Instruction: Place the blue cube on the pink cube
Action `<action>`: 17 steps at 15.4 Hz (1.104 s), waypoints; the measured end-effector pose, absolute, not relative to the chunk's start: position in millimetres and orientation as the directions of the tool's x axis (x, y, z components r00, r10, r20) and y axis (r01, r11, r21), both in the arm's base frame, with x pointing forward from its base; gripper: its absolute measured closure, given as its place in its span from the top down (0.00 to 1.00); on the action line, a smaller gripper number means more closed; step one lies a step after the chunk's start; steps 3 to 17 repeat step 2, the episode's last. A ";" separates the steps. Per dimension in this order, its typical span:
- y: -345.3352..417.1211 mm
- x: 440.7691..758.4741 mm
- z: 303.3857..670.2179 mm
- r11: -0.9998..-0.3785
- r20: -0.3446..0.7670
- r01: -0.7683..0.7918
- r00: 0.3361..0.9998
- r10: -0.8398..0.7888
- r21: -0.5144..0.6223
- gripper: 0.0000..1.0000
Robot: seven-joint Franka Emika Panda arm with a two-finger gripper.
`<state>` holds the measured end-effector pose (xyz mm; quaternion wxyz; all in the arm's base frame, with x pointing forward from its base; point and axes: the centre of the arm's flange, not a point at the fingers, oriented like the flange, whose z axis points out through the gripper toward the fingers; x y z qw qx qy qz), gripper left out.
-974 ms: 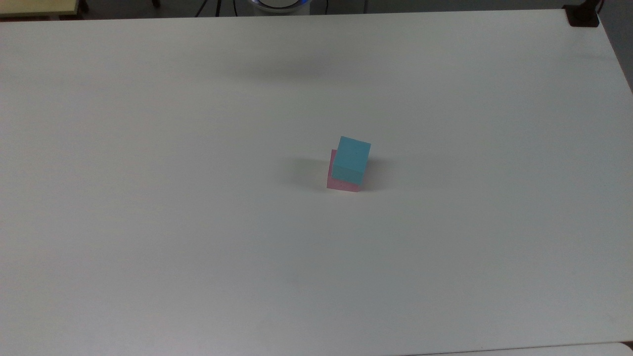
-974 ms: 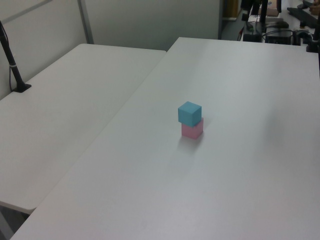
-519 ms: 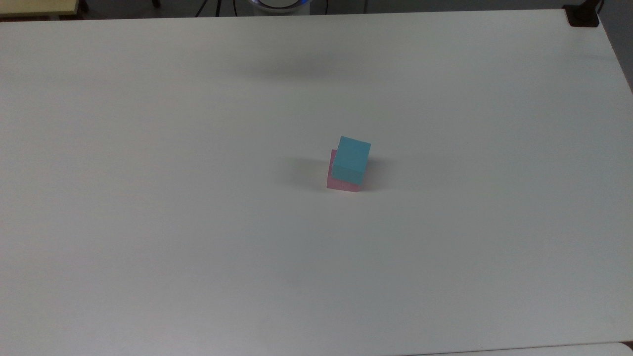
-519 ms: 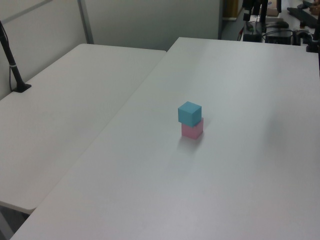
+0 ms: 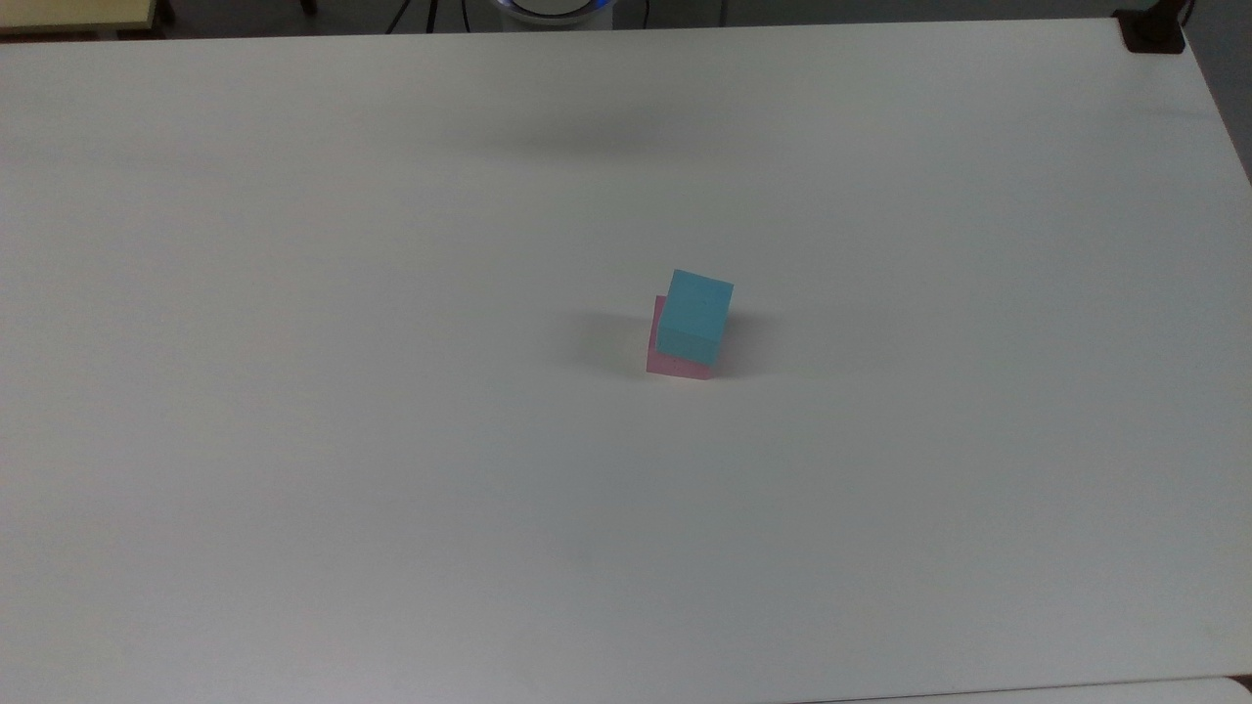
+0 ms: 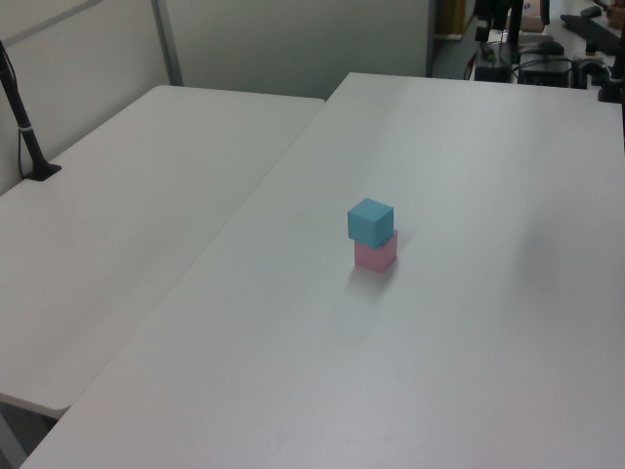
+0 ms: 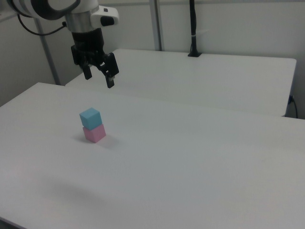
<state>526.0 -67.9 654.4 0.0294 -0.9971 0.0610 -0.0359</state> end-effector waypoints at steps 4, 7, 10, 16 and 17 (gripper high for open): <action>-67.9 526.0 654.4 -0.991 0.068 -0.119 0.990 -0.124 -0.062 1.00; -67.9 526.0 654.4 -0.991 0.068 -0.119 0.990 -0.124 -0.062 1.00; -67.9 526.0 654.4 -0.991 0.068 -0.119 0.990 -0.124 -0.062 1.00; -67.9 526.0 654.4 -0.991 0.068 -0.119 0.990 -0.124 -0.062 1.00; -67.9 526.0 654.4 -0.991 0.068 -0.119 0.990 -0.124 -0.062 1.00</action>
